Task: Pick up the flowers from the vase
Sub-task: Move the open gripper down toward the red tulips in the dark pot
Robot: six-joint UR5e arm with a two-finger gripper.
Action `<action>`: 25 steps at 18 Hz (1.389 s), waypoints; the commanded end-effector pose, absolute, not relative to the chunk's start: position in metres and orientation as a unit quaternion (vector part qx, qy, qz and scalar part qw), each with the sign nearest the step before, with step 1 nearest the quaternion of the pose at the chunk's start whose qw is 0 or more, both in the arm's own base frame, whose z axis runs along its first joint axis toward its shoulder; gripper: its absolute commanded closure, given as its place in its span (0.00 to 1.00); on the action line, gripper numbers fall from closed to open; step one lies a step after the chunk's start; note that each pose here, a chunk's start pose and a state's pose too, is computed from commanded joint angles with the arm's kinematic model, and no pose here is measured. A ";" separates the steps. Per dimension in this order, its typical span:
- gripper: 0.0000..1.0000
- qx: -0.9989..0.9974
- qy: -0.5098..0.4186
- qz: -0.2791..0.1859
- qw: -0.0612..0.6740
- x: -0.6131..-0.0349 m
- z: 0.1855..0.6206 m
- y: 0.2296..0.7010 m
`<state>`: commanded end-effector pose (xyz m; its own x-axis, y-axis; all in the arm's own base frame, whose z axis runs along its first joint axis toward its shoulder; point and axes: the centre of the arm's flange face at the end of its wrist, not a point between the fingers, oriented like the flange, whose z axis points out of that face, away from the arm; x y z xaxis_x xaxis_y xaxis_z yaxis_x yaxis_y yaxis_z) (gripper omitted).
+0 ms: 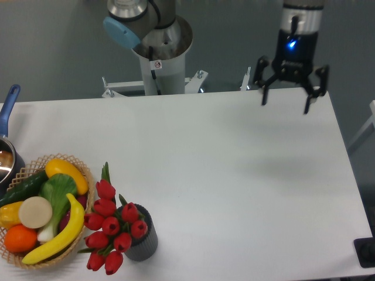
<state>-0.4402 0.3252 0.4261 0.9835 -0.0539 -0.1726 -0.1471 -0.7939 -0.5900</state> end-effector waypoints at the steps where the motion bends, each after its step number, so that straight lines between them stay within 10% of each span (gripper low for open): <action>1: 0.00 -0.941 0.060 0.068 0.325 -0.435 0.423 0.333; 25: 0.00 -0.880 0.128 -0.038 0.456 -0.389 0.379 0.409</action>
<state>-0.3890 0.4087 0.3790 0.9640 -0.2612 -0.0495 -0.1910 -0.5510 -0.8124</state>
